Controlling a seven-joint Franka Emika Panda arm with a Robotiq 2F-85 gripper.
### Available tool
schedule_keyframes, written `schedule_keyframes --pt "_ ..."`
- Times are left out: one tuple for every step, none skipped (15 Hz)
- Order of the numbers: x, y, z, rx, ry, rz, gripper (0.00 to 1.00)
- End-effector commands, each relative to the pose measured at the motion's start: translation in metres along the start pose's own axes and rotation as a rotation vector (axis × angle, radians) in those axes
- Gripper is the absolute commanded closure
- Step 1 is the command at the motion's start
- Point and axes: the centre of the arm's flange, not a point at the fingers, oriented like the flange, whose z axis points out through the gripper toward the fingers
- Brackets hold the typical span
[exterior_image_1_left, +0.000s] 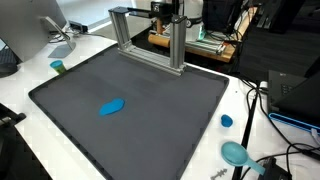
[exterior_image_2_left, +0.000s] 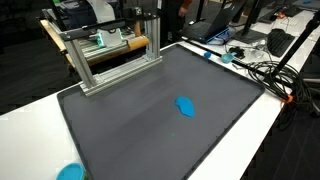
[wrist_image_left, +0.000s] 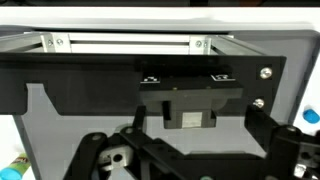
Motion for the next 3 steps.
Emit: schedule_keyframes --pt "-0.027 -0.009 -0.035 -0.029 0.121 0.029 0.00" --pt "-0.026 -0.014 -0.043 -0.038 0.167 0.023 0.00" --pt "-0.011 -0.005 -0.031 -0.014 0.094 0.010 0.00"
